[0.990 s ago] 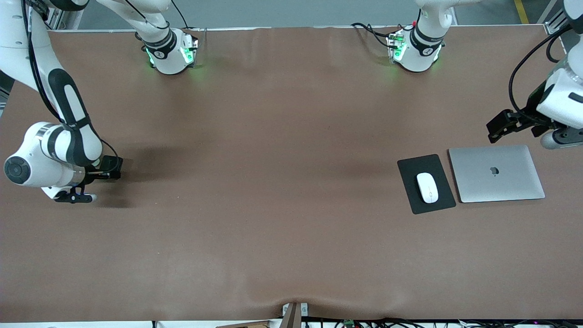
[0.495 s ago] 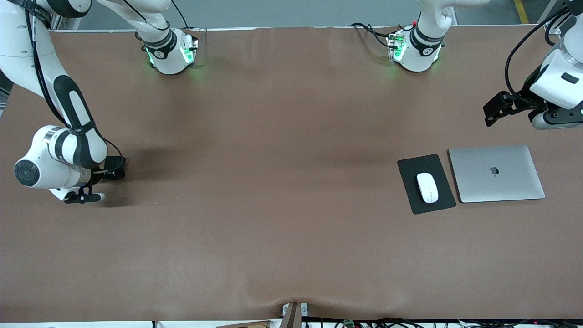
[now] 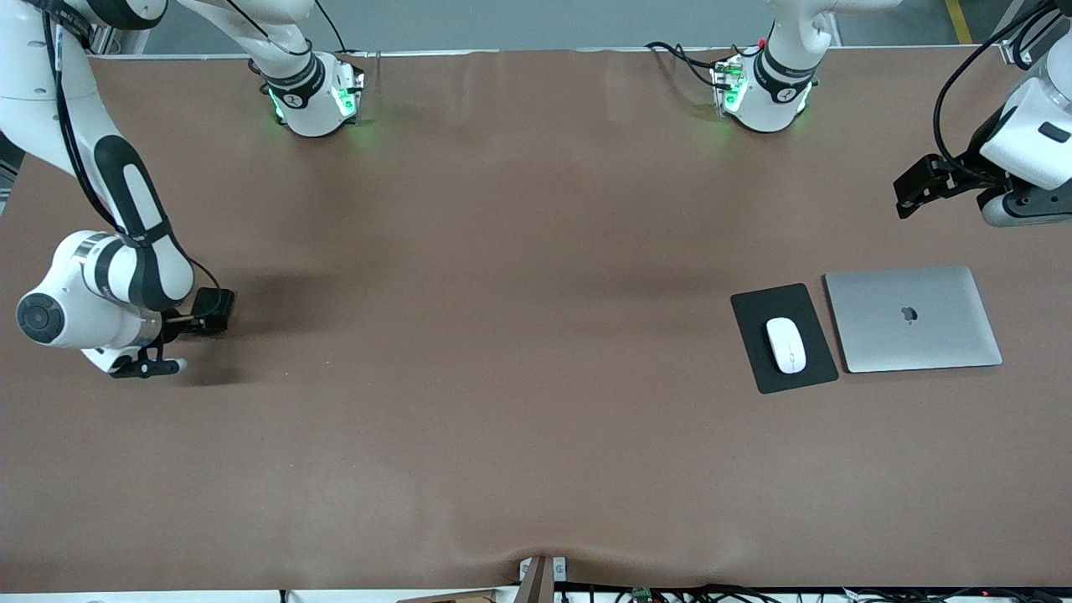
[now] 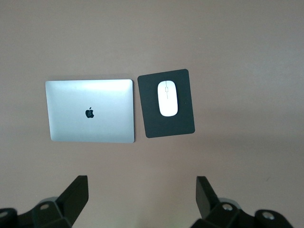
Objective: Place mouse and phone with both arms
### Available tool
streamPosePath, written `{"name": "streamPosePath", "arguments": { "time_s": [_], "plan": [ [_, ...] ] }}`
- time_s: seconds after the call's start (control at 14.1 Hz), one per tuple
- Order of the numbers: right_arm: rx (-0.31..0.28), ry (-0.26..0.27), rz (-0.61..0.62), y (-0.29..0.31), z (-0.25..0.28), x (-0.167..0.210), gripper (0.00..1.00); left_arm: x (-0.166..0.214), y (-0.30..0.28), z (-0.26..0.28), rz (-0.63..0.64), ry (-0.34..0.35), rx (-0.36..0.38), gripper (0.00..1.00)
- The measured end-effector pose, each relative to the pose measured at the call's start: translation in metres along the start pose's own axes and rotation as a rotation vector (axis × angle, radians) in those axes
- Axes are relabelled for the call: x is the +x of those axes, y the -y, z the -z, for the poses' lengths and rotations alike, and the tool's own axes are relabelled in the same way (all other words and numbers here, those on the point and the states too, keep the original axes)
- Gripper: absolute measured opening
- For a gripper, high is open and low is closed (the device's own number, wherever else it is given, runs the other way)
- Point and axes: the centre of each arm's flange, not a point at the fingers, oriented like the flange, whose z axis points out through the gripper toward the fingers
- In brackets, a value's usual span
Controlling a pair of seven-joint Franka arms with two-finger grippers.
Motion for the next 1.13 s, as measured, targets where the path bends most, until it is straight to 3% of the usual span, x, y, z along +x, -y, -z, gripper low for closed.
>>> {"name": "streamPosePath", "arguments": {
  "time_s": [0.21, 0.42, 0.78, 1.13],
  "plan": [
    [-0.028, -0.074, 0.048, 0.045, 0.085, 0.019, 1.0, 0.0, 0.002, -0.001, 0.004, 0.003, 0.0, 1.0],
    [-0.039, -0.103, 0.015, 0.103, 0.164, 0.015, 1.0, 0.0, 0.004, -0.001, 0.007, 0.004, 0.0, 1.0],
    [-0.032, -0.139, -0.072, 0.171, 0.29, -0.049, 1.0, 0.0, 0.005, -0.001, 0.01, 0.004, 0.0, 1.0],
    [-0.005, -0.121, -0.156, 0.137, 0.378, -0.109, 1.0, 0.001, 0.008, -0.001, 0.015, 0.004, 0.0, 1.0]
  ]
}}
